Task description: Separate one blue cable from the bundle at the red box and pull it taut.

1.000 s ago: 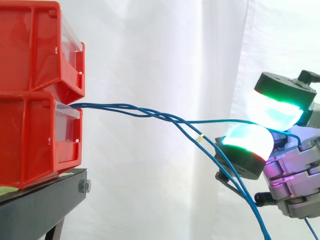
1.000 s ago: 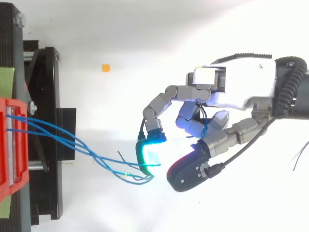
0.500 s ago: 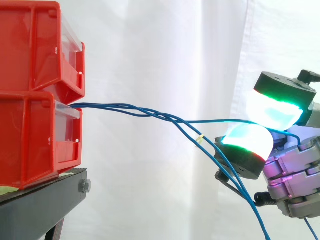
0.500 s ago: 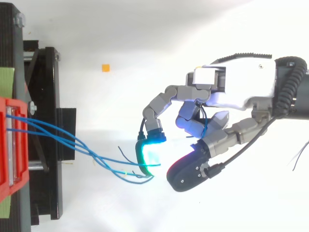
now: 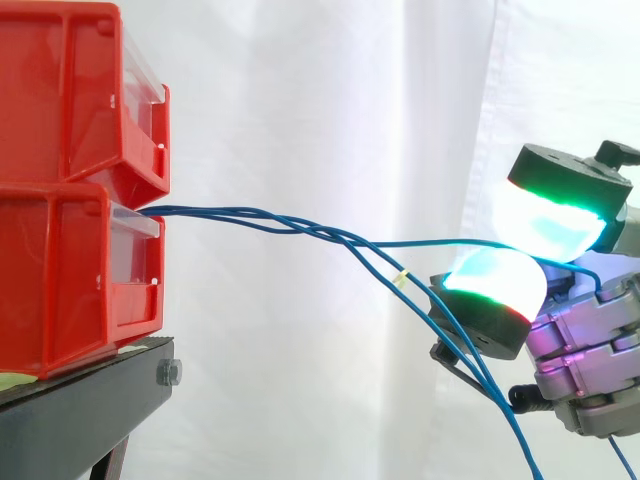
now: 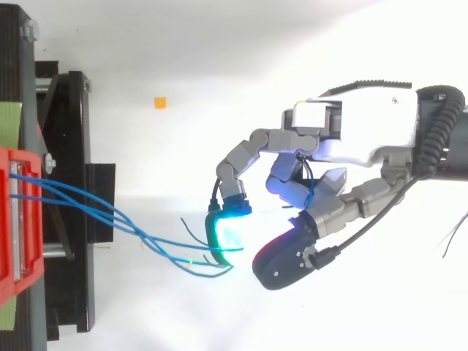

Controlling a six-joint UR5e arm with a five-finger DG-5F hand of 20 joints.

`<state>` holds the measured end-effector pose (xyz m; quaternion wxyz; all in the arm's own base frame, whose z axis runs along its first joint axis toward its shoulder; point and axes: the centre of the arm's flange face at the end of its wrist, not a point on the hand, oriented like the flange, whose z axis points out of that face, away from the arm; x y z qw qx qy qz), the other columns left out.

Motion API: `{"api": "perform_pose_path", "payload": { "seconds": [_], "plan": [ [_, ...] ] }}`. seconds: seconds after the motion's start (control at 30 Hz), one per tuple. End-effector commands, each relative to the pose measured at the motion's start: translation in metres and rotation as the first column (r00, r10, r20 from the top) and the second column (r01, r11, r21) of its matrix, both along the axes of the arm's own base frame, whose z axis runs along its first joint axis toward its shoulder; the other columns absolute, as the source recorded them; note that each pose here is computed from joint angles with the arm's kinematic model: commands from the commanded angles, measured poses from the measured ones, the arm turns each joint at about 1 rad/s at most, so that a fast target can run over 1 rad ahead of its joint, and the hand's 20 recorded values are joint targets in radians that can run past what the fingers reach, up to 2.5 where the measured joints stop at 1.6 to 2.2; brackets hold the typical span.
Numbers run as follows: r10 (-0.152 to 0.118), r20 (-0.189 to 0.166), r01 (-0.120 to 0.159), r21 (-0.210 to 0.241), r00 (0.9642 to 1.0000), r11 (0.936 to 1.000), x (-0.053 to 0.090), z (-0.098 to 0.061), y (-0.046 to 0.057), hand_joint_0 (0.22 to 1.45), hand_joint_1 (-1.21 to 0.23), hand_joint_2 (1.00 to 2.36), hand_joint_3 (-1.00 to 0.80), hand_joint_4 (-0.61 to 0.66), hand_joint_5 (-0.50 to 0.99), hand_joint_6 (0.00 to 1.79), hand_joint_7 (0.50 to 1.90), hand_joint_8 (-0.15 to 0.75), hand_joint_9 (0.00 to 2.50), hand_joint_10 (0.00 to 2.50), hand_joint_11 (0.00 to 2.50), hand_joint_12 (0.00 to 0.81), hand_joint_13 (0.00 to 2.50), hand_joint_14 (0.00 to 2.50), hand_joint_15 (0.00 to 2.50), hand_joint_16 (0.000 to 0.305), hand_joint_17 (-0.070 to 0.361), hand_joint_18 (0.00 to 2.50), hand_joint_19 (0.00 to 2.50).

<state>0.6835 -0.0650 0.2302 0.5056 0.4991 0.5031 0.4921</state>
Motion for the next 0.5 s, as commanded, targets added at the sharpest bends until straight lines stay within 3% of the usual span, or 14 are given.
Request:
{"api": "perform_pose_path", "payload": {
  "seconds": [0.0,0.47],
  "plan": [
    [-0.001,0.000,0.001,0.000,1.0000,1.0000,0.0001,-0.0003,-0.0001,0.66,-0.77,1.01,-0.06,0.06,-0.12,0.90,1.15,0.346,1.05,2.46,1.45,0.422,1.03,2.50,1.43,0.055,0.124,1.66,1.66],
    [-0.001,0.000,0.001,0.000,1.0000,1.0000,0.0001,-0.0003,-0.0001,0.66,-0.77,1.01,-0.08,0.05,-0.12,0.90,1.15,0.339,1.04,2.41,1.45,0.406,1.02,2.50,1.44,0.052,0.116,1.61,1.54]
  ]
}}
